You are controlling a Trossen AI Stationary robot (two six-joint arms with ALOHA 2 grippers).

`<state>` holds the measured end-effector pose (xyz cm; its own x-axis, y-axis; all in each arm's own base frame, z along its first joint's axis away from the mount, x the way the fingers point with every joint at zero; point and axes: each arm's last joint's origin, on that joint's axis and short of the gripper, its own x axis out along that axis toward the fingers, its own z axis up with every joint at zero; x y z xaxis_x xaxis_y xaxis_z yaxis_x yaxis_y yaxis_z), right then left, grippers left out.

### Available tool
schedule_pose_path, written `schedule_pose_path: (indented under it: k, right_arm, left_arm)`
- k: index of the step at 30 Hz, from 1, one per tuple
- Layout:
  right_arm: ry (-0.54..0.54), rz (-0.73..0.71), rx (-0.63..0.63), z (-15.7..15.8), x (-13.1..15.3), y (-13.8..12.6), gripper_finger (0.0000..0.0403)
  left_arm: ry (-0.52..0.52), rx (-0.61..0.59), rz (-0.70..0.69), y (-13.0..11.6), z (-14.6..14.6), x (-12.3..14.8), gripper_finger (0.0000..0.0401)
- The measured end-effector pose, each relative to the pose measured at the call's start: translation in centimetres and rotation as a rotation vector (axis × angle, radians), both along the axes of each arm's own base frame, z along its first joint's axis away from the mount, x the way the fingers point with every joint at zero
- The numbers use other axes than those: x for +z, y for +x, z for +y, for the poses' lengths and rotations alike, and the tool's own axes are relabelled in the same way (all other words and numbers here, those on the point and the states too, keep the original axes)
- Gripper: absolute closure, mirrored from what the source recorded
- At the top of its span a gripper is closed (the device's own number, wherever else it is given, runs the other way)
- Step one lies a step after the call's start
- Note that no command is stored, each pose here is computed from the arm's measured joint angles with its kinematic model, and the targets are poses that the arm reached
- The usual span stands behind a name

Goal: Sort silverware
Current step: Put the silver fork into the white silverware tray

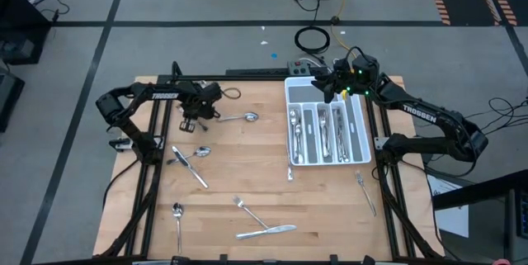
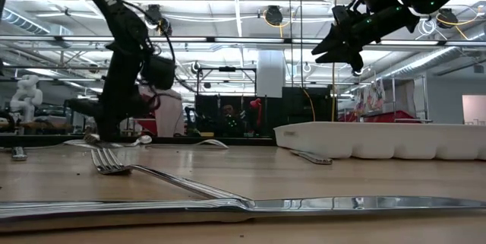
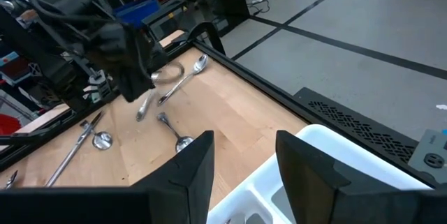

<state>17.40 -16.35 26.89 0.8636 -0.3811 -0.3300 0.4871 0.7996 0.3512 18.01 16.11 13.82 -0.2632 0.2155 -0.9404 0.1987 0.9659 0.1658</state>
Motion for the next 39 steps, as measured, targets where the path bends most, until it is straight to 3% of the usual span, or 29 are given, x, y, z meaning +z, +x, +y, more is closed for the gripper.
schedule_pose_path:
  k: [3, 8, 11, 15, 19, 25, 29, 39]
  right_arm:
    - [0.005, -0.002, -0.002, 0.0, 0.0, 0.0, 0.0257]
    - [0.018, -0.009, 0.000, 0.0, 0.0, 0.0, 0.0257]
    - [0.012, -0.008, 0.011, 0.0, 0.0, 0.0, 0.0257]
    - [-0.028, 0.014, 0.027, 0.0, 0.0, 0.0, 0.0248]
    - [-0.053, 0.030, 0.061, 0.1, -0.1, 0.0, 0.0217]
    - [-0.055, 0.031, 0.063, 0.1, -0.1, 0.0, 0.0171]
    - [-0.046, 0.032, 0.061, 0.1, -0.1, 0.0, 0.0161]
    - [-0.020, 0.055, 0.061, 0.2, -0.5, -0.1, 0.0162]
  left_arm:
    - [0.085, 0.111, -0.130, 1.2, 0.4, 1.9, 0.0398]
    - [0.138, 0.321, -0.378, 2.4, 1.0, 5.5, 0.0399]
    - [0.154, 0.347, -0.484, 2.6, 1.0, 7.4, 0.0399]
    - [0.112, 0.210, -0.373, 1.6, 0.0, 8.1, 0.0394]
    - [0.035, 0.083, -0.226, 0.7, -0.6, 7.8, 0.0360]
    - [-0.010, 0.073, -0.225, 1.6, 0.0, 6.3, 0.0301]
    - [-0.065, 0.035, -0.155, 1.9, 0.2, 4.9, 0.0274]
    - [-0.130, 0.004, -0.049, 1.4, 2.0, 2.1, 0.0257]
